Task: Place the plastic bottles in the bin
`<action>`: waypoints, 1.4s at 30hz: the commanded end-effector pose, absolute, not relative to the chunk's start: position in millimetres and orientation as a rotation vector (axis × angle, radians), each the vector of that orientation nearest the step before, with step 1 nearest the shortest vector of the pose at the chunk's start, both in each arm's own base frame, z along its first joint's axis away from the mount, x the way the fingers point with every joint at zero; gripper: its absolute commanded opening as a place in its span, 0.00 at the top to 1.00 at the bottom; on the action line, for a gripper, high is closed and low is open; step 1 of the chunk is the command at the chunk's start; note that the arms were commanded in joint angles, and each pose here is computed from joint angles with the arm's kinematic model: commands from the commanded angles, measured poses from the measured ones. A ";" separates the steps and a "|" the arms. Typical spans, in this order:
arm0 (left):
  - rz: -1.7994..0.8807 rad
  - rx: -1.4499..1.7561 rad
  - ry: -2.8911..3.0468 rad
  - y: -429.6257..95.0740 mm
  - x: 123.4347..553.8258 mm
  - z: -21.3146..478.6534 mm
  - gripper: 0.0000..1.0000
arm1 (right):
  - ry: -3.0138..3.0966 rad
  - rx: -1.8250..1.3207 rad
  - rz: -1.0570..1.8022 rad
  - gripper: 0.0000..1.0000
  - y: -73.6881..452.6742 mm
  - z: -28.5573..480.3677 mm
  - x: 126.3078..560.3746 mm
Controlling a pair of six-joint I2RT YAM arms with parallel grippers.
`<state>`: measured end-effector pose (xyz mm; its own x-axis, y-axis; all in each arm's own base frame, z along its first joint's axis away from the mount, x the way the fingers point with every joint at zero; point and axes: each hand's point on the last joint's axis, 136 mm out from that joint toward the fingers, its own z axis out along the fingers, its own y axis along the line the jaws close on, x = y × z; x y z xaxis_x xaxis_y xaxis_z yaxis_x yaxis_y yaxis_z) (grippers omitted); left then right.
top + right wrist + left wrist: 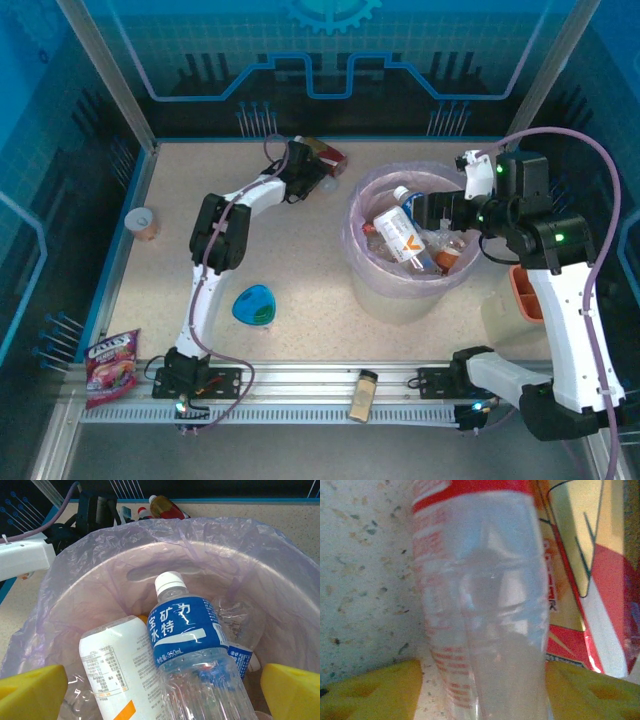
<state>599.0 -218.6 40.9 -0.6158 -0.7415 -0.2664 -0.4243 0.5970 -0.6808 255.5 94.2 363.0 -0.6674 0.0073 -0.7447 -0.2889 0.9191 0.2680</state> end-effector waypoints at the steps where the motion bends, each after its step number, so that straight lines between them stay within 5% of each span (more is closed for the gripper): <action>1: -0.742 -0.950 2.318 -208.4 582.5 24.5 0.41 | 2.256 -0.202 0.468 0.01 94.5 363.3 251.6; 15: -0.811 -0.717 2.180 -187.0 516.4 138.1 0.55 | 2.140 -0.223 0.625 0.02 116.9 394.4 263.8; 28: -1.086 -0.165 1.946 -218.5 354.1 321.3 0.53 | 2.012 -0.451 0.892 0.03 215.0 433.3 295.8; 34: -1.223 0.090 1.851 -248.0 288.8 358.4 0.53 | 1.948 -0.525 1.070 0.03 273.1 445.4 309.0; 42: -1.291 0.227 1.792 -262.2 264.9 370.9 0.53 | 1.973 -0.527 1.212 0.03 309.9 436.8 328.6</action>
